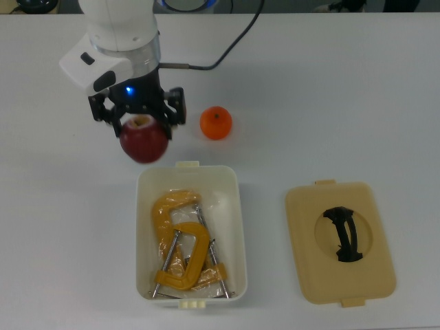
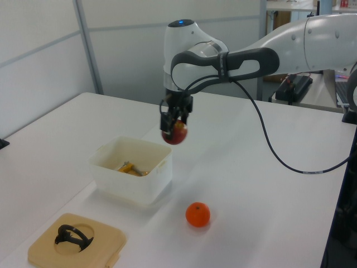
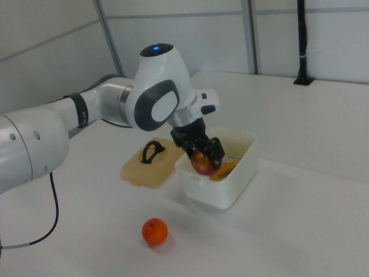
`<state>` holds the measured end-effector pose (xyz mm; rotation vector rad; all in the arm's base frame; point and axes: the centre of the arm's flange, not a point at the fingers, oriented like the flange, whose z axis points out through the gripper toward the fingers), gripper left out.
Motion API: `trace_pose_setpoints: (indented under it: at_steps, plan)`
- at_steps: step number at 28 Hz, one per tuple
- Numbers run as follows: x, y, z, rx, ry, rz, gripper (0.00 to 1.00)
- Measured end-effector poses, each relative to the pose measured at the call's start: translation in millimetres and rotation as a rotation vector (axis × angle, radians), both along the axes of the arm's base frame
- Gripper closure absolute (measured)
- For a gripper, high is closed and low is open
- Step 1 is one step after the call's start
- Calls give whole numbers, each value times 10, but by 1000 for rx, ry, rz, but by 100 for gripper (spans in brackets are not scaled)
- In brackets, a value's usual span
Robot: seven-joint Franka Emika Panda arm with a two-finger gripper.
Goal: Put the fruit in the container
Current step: 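Lift the red apple and carry it over the white container, then lower the apple into the container and open the gripper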
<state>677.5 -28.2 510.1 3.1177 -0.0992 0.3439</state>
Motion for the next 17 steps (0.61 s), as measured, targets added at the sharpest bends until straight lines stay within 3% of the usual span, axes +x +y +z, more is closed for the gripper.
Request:
trace_pose_setpoints:
  at_steps: [5, 15, 17]
  plan:
    - [202, 273, -82, 51, -128, -73, 10]
    - [341, 372, -436, 71, -132, -83, 10]
    - [343, 368, -416, 71, -135, -84, 6]
